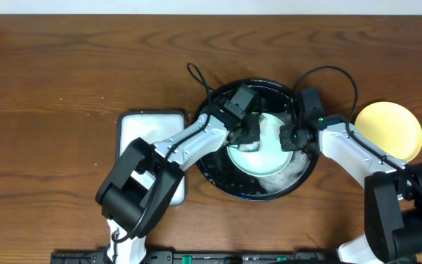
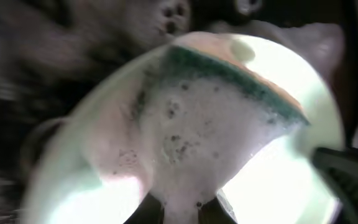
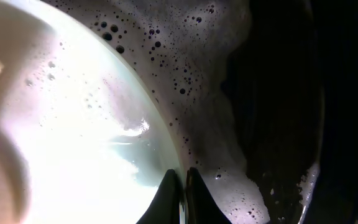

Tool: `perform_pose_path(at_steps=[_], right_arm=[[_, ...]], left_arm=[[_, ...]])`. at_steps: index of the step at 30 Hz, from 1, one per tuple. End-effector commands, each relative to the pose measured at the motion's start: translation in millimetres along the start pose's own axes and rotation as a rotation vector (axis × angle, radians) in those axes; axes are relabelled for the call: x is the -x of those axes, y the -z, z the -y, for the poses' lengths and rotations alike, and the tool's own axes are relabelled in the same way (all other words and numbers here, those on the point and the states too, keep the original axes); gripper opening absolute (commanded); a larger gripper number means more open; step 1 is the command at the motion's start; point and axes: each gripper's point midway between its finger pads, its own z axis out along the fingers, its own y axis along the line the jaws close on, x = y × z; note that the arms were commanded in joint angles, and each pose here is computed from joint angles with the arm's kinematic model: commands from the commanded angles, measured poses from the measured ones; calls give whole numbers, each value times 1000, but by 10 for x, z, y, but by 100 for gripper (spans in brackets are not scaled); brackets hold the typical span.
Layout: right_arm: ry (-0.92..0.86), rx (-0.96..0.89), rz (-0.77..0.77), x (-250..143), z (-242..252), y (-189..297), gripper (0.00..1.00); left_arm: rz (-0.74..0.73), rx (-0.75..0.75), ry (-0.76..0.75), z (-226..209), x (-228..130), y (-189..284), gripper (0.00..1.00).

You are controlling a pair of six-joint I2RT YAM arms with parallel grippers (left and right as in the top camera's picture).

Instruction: Clean dirty plates on tray and stack at the side

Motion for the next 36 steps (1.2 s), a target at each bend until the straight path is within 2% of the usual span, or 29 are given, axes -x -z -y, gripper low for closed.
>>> perform_pose_path(at_steps=[1,5,8,14,18,25,29,36], right_arm=[[-12,-43,-7,-42,87,2,1],[-13,-44,-7,-43,91,2,1],[-13,-44,-8,-45,92,2,1],[-13,-44,-8,-44,92,2,1],[-13,-44,-7,-43,91,2,1],[-13,-43,-6,-39,91,2,1],[-13,-44,-7,-42,91,2,1],[-13,-44,-6,-40,91,2,1]], left_arm=[[82,364,-109,-826,232,-5,7],[89,374,-176,-719,248,27,7],[55,326,-128,-598,109,-25,8],[-192,14,79,-18,-406,-258,8],[-366,-99,139,220,-767,-341,7],[-508,-205,147,456,-1042,-262,7],[-502,-137,168,270,-1016,-264,7],[-336,133,297,-643,-470,-203,7]])
